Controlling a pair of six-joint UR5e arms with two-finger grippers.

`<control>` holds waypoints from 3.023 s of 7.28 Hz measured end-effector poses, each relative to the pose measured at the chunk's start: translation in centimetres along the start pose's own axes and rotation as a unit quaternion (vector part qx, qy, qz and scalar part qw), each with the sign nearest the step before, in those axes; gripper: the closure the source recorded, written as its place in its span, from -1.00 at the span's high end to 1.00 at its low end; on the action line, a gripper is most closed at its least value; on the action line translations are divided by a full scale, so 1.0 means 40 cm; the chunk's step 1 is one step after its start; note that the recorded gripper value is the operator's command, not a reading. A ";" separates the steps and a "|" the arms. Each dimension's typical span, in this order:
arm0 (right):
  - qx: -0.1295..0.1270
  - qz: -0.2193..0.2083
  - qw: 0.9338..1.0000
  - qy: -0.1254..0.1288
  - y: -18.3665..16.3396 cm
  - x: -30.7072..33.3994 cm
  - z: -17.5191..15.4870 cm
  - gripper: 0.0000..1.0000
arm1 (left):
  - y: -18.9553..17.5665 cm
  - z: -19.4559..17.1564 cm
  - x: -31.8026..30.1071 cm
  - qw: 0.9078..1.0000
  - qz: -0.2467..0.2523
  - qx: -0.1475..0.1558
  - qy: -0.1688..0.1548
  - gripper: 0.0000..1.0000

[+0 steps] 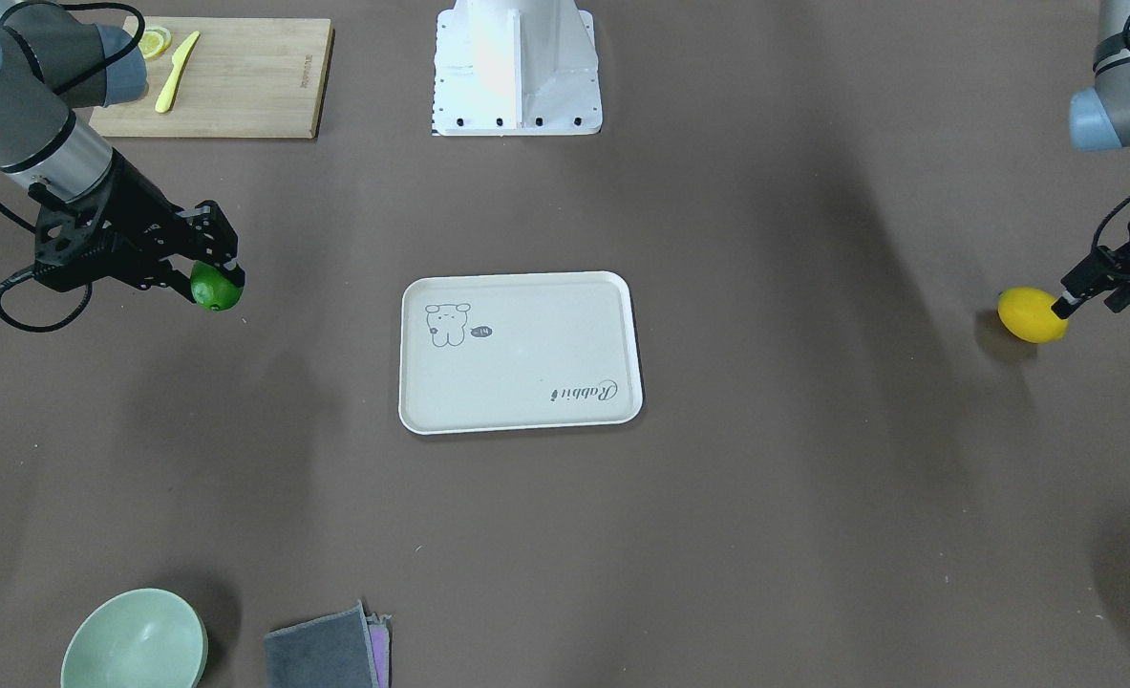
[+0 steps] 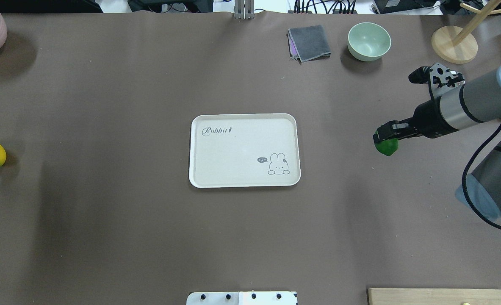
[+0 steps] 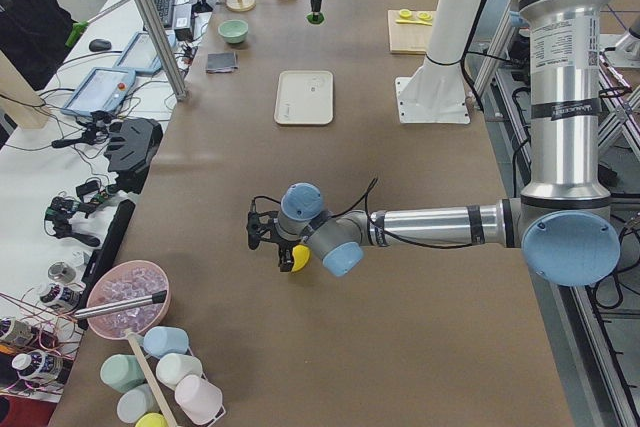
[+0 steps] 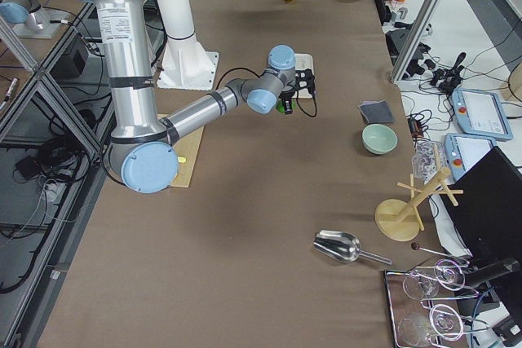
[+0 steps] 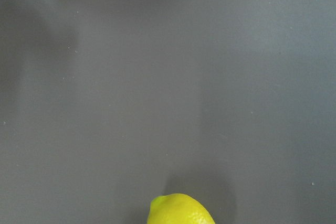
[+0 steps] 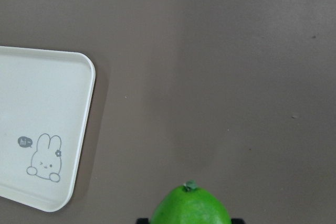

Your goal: Place all lemons on tray

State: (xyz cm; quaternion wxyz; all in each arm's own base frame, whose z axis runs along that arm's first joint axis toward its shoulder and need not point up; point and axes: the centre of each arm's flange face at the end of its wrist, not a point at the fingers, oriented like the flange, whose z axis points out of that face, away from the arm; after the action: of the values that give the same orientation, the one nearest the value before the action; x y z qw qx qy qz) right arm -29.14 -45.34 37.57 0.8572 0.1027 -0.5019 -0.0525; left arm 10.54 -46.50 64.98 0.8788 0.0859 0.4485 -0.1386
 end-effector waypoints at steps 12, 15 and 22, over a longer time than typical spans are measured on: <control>0.019 0.003 0.999 -0.030 -0.003 -0.262 0.088 -1.00 | 0.005 -0.007 0.273 0.997 -0.007 -0.038 0.070 -1.00; 0.026 0.007 1.000 -0.014 -0.058 -0.354 0.222 -1.00 | -0.010 -0.025 0.734 0.990 -0.046 -0.059 0.121 -1.00; 0.027 0.033 0.999 0.018 -0.079 -0.488 0.432 0.99 | 0.313 0.153 1.341 0.991 -0.037 -0.066 0.106 -1.00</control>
State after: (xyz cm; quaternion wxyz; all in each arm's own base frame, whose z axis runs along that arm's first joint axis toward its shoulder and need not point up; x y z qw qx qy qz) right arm -53.72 -46.78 28.46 0.8641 0.1098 -0.4910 -0.0089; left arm 49.25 -45.25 25.31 0.8240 0.0256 0.5505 -0.1316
